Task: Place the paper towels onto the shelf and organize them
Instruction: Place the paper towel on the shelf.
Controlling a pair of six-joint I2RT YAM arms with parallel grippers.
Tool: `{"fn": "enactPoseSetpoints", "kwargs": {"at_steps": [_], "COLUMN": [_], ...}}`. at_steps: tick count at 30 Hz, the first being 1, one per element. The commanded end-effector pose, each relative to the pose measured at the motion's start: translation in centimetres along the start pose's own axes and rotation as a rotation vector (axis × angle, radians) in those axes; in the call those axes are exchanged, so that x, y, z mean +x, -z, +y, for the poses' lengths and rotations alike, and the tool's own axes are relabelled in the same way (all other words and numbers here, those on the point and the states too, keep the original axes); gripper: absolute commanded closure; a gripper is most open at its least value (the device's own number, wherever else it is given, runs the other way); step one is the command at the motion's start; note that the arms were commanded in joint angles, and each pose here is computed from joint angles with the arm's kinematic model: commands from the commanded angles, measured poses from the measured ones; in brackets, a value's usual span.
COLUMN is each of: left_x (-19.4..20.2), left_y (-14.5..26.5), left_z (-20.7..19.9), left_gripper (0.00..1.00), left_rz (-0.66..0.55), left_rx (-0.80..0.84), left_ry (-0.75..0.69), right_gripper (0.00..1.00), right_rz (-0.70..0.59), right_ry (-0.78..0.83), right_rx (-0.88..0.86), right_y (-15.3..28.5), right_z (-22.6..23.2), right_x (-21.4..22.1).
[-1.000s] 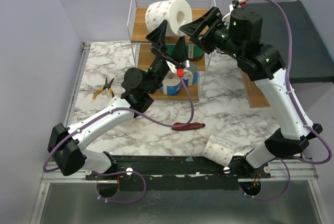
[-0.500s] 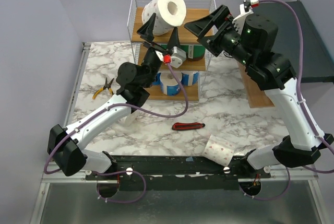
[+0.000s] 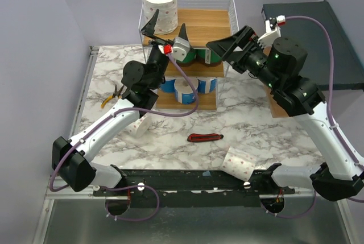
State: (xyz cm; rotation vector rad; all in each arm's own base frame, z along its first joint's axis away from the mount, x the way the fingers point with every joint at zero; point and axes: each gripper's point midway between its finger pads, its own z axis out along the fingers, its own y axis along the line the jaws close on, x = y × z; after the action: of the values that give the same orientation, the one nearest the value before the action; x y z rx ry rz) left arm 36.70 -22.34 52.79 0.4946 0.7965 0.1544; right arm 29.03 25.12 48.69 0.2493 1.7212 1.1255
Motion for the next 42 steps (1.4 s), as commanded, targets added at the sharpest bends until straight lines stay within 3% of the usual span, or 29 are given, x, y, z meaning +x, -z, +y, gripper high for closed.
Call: {"fn": "enactPoseSetpoints", "kwargs": {"at_steps": [1, 5, 9, 13, 16, 19, 27, 31, 42], "left_x": [-1.1, -4.0, -5.5, -5.6, -5.3, -4.7, -2.1, -1.3, 2.7], "left_y": [-0.3, 0.3, 1.2, 2.3, 3.0, 3.3, 2.3, 1.8, 0.0], "left_z": [1.7, 3.8, 6.1, 7.7, 8.1, 7.1, 4.4, 2.3, 0.8], "left_gripper": [0.09, 0.09, 0.15, 0.28, 0.44, 0.57, 0.98, 1.0, 1.0], "left_rz": [-0.002, -0.028, 0.046, 0.153, 0.223, 0.276, 0.382, 0.41, 0.474], "left_rx": [-0.038, -0.039, -0.043, -0.057, -0.038, 0.018, 0.095, 0.162, 0.113], "left_ry": [0.067, 0.138, 0.266, 0.439, 0.565, 0.635, 0.693, 0.719, 0.676], "right_gripper": [0.0, 0.0, 0.0, 0.0, 0.0, 0.08, 0.48, 0.6, 0.54], "right_rz": [-0.055, -0.061, -0.075, -0.072, -0.055, -0.039, 0.012, 0.017, -0.009], "right_ry": [0.082, 0.135, 0.182, 0.219, 0.246, 0.271, 0.32, 0.333, 0.339], "right_rx": [-0.072, -0.097, -0.118, -0.13, -0.129, -0.111, -0.115, -0.105, -0.017], "right_y": [1.9, 3.1, 4.4, 5.1, 5.3, 5.4, 6.1, 6.6, 7.1], "right_z": [0.6, 0.0, -1.0, -2.4, -3.6, -4.9, -7.5, -8.7, -11.4], "right_x": [-0.6, -0.1, 0.6, 1.8, 2.9, 3.9, 6.6, 7.4, 7.6]}}
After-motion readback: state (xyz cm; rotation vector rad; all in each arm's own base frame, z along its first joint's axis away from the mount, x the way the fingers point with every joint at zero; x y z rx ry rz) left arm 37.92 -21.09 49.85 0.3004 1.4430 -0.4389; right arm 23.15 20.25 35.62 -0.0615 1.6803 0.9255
